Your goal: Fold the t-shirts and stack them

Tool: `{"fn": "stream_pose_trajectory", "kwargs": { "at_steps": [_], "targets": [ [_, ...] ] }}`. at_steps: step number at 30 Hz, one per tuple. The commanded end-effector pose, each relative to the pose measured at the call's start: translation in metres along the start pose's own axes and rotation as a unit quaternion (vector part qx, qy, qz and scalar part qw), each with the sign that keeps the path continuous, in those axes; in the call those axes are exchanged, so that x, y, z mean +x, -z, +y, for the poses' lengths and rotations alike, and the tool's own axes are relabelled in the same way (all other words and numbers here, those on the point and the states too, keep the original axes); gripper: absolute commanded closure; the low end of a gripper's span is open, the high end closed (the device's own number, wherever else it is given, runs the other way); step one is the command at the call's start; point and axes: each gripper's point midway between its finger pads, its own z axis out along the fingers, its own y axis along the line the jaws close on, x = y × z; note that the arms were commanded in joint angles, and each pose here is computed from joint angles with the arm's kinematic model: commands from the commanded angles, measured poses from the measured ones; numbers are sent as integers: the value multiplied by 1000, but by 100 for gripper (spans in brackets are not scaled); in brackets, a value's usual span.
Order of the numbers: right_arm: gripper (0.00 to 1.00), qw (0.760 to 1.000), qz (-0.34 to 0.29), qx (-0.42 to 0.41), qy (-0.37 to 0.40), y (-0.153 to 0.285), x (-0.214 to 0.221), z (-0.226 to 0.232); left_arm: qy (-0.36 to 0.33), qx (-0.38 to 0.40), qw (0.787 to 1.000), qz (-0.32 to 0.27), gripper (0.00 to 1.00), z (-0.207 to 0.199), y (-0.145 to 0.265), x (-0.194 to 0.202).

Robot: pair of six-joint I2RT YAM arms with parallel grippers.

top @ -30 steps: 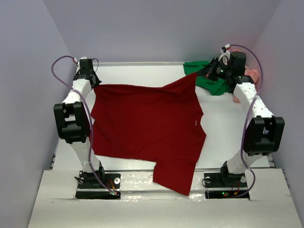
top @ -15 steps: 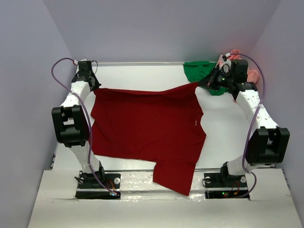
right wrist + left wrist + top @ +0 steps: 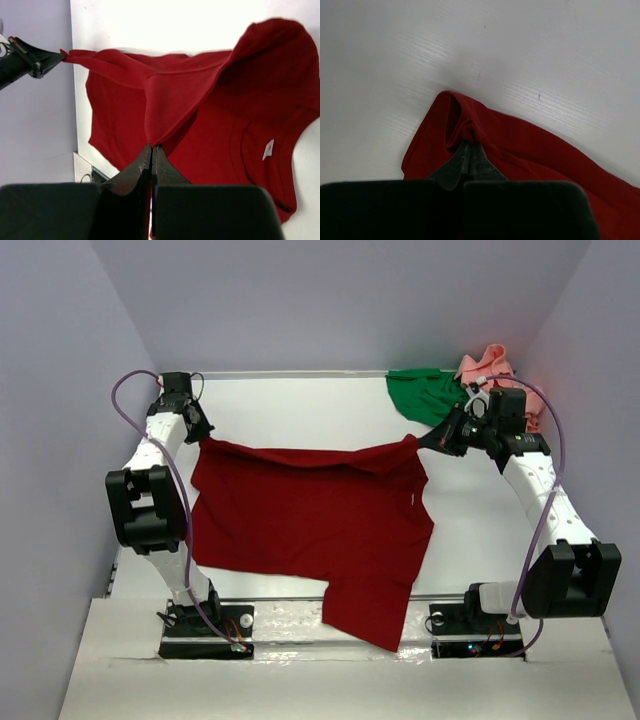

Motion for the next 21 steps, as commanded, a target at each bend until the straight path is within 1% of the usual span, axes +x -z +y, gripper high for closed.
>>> {"fn": "stream_pose_trajectory", "kwargs": {
  "at_steps": [1,9,11,14,16,21],
  "targets": [
    [100,1000,6,2,2,13,13,3,6,41,999,4,100,-11,36,-2],
    [100,999,36,20,-11,18,35,-7,1,19,1000,20,100,1,64,9],
    [100,999,39,21,-11,20,38,-8,-4,14,999,33,100,4,67,17],
    [100,998,50,25,-19,21,44,-9,-12,-8,999,45,100,15,67,26],
    [100,998,60,26,-23,22,49,-10,-14,-10,999,51,100,17,68,29],
    [100,996,81,32,-33,24,60,-14,-25,-14,995,92,100,21,61,52]
  ]
}}
